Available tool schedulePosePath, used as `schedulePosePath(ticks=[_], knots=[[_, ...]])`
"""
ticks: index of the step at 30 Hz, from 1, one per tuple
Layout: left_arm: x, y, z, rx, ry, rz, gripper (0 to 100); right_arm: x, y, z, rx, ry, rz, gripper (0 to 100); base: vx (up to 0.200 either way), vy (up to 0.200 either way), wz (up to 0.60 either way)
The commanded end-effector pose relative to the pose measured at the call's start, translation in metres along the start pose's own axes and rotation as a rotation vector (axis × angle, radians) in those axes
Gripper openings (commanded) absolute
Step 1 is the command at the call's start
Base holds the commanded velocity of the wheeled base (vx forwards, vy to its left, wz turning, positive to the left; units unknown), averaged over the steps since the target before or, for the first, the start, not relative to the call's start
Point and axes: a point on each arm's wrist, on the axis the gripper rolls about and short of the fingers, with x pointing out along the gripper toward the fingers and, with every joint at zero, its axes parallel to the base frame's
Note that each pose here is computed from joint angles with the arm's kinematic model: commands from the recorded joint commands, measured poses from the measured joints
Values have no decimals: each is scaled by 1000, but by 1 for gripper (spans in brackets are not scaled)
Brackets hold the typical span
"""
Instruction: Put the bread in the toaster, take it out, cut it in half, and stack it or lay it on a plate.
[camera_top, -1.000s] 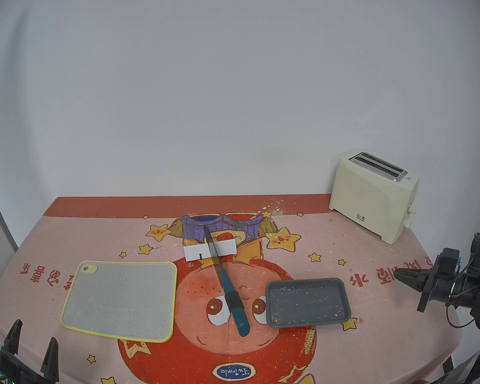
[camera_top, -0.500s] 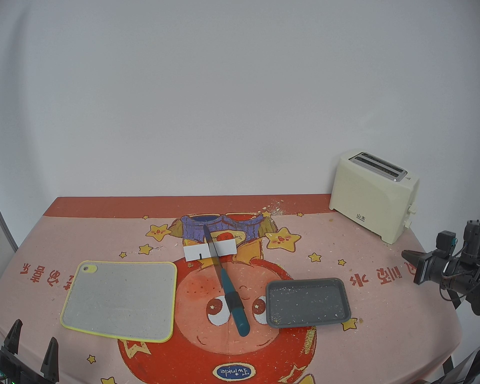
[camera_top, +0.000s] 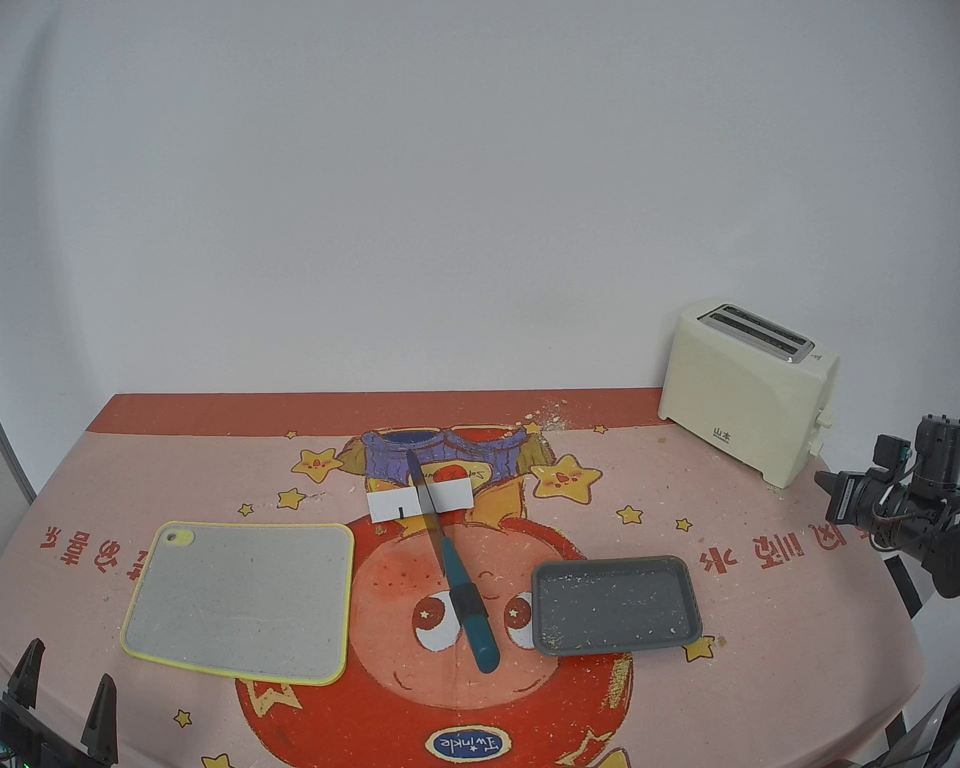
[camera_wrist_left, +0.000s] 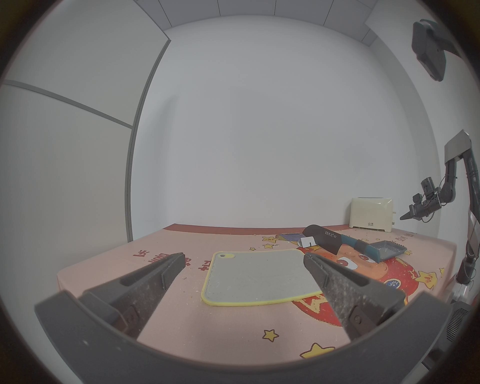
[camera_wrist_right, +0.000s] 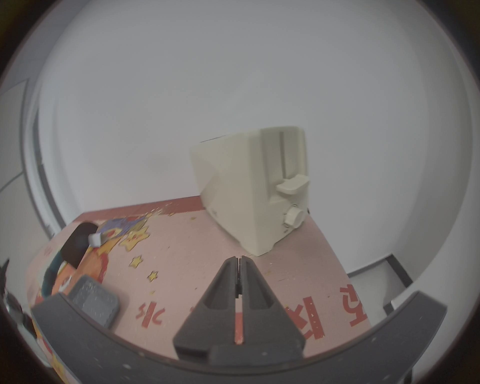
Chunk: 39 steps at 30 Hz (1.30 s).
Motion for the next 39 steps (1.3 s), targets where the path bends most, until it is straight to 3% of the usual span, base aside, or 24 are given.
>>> schedulePosePath(ticks=[1,7,14,27,31,39], knots=[[0,0,-5,-1,1,0,100,16,-4,0,49,19,-32,0,0,0,0],[0,0,-5,-1,1,1,100,37,-16,1,102,35,-66,0,0,0,0],[0,0,-5,-1,1,1,100,41,-23,4,115,27,-87,0,0,0,0],[0,0,-5,-1,2,0,100,49,-24,13,113,-13,-106,0,0,0,0],[0,0,-5,-1,1,0,100,56,-24,13,162,-13,-108,0,0,0,0],[0,0,-5,-1,1,0,100,57,-25,16,171,-23,-108,0,0,0,0]])
